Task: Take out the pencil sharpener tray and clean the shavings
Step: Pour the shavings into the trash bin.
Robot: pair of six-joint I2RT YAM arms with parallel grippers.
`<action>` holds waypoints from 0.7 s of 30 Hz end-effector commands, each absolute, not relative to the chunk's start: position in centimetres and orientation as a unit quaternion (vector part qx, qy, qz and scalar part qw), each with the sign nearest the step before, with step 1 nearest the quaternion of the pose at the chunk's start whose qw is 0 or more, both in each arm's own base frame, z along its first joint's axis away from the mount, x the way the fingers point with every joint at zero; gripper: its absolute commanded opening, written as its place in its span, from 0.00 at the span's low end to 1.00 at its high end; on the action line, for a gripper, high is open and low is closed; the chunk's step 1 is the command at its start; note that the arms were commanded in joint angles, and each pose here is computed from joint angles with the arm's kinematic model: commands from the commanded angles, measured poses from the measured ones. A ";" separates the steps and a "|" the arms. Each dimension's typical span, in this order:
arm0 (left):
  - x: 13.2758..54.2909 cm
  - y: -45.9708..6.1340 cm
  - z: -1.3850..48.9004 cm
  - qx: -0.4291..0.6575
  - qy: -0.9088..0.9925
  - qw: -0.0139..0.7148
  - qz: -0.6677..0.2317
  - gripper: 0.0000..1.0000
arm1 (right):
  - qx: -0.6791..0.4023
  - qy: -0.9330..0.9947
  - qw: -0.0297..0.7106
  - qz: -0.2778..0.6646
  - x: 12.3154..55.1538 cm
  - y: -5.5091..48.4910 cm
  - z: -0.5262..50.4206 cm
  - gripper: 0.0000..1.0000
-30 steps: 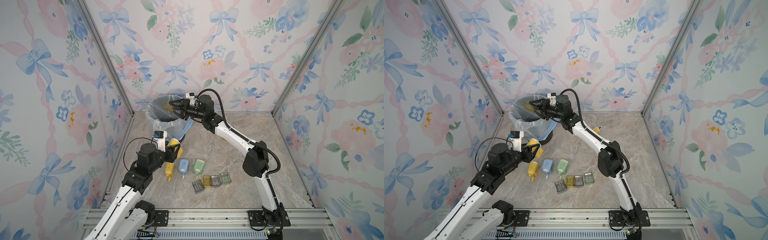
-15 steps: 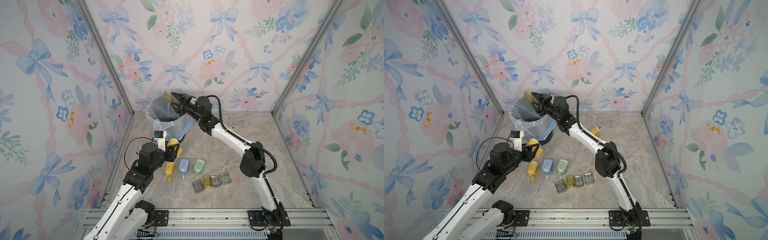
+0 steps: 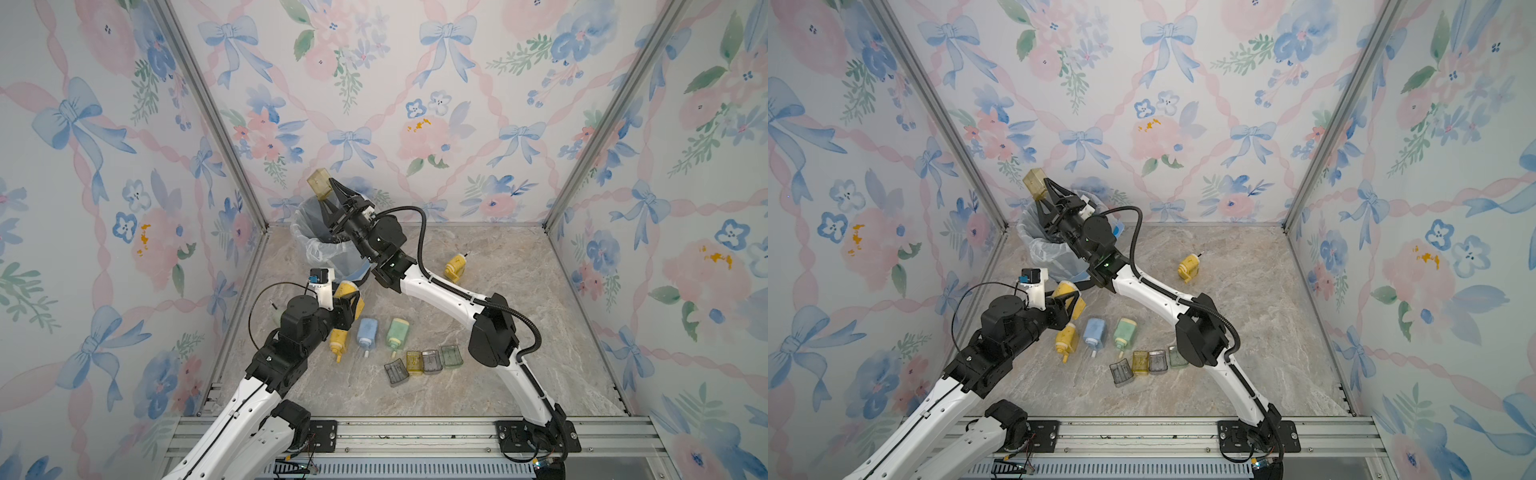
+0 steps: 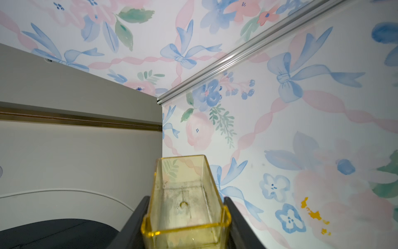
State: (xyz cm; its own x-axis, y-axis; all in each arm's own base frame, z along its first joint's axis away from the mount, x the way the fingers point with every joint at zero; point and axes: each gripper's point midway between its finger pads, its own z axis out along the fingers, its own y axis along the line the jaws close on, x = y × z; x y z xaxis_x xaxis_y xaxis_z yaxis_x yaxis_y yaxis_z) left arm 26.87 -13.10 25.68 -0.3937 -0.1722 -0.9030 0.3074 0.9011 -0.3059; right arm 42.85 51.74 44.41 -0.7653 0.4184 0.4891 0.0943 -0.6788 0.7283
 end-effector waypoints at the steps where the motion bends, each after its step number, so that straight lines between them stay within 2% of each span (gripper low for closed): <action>1: 26.8 -12.5 27.3 0.033 0.785 0.586 -0.200 0.00 | 0.371 0.300 0.047 0.878 43.7 49.1 45.4 0.40; 3: 26.6 -12.7 27.5 0.034 0.783 0.589 -0.199 0.00 | 0.373 0.299 0.038 0.878 43.7 49.6 44.9 0.40; 8: 26.7 -12.7 27.2 0.035 0.786 0.587 -0.193 0.00 | 0.319 0.296 0.016 0.900 41.8 50.6 48.5 0.39; 11: 26.7 -12.7 27.3 0.035 0.785 0.588 -0.193 0.00 | 0.300 0.306 0.018 0.903 41.0 50.4 49.0 0.39; 21: 26.4 -12.8 28.0 0.039 0.773 0.600 -0.200 0.00 | 0.246 0.423 0.083 0.869 40.1 47.4 45.7 0.40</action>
State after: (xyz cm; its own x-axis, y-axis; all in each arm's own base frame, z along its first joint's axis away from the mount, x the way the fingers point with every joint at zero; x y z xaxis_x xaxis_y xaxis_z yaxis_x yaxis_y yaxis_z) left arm 26.33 -12.97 26.35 -0.3480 -0.1652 -0.9228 0.2880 0.9179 -0.2729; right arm 41.47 50.26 41.85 -0.8168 0.3792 0.4348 0.1351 -0.6070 0.7831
